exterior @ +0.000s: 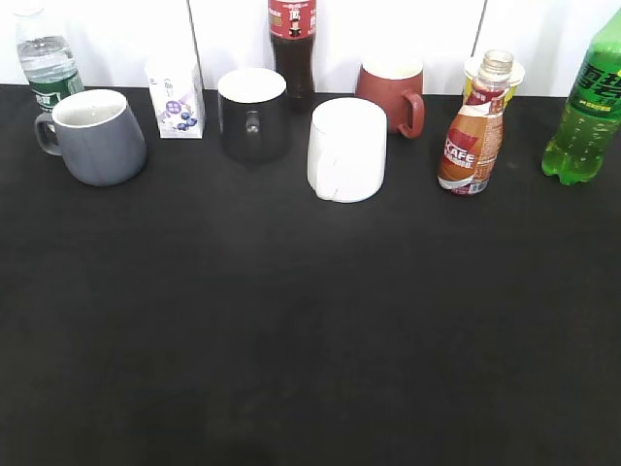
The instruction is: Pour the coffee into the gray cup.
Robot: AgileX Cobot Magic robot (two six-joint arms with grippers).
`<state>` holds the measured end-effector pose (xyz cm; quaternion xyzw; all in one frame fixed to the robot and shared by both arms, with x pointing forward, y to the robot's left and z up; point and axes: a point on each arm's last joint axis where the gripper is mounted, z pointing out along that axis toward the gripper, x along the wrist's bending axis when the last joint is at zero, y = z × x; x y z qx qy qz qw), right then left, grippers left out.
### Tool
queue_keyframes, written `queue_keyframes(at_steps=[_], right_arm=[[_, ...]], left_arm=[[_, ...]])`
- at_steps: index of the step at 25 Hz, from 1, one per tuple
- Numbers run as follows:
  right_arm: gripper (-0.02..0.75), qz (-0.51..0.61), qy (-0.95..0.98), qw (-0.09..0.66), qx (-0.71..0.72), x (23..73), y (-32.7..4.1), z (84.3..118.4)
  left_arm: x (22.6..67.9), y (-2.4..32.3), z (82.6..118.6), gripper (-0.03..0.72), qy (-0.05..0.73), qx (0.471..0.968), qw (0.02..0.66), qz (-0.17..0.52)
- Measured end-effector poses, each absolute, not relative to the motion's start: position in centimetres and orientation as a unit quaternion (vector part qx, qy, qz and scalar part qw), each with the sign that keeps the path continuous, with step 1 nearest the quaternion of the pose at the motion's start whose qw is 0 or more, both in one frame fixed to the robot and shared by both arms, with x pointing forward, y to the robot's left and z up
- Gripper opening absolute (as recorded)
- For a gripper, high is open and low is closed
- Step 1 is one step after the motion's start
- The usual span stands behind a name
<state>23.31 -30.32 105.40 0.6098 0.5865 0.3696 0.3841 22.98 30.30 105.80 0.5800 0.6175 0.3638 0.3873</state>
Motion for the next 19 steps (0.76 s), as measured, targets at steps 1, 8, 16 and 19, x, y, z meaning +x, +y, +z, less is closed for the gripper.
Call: queue_keyframes(at_steps=[1, 8, 16, 19], right_arm=[[0.591, 0.370, 0.586, 0.384, 0.610, 23.31, -30.32, 105.40], [0.590, 0.370, 0.586, 0.384, 0.610, 23.31, -30.32, 105.40], [0.591, 0.370, 0.586, 0.384, 0.610, 23.31, -30.32, 105.40], [0.591, 0.370, 0.586, 0.384, 0.610, 23.31, -30.32, 105.40]], left_arm=[[22.98, 30.30, 105.80, 0.241, 0.617, 0.580, 0.387, 0.364], [22.98, 30.30, 105.80, 0.240, 0.617, 0.580, 0.387, 0.364], [22.98, 30.30, 105.80, 0.240, 0.617, 0.580, 0.387, 0.364], [22.98, 30.30, 105.80, 0.240, 0.617, 0.580, 0.387, 0.364]])
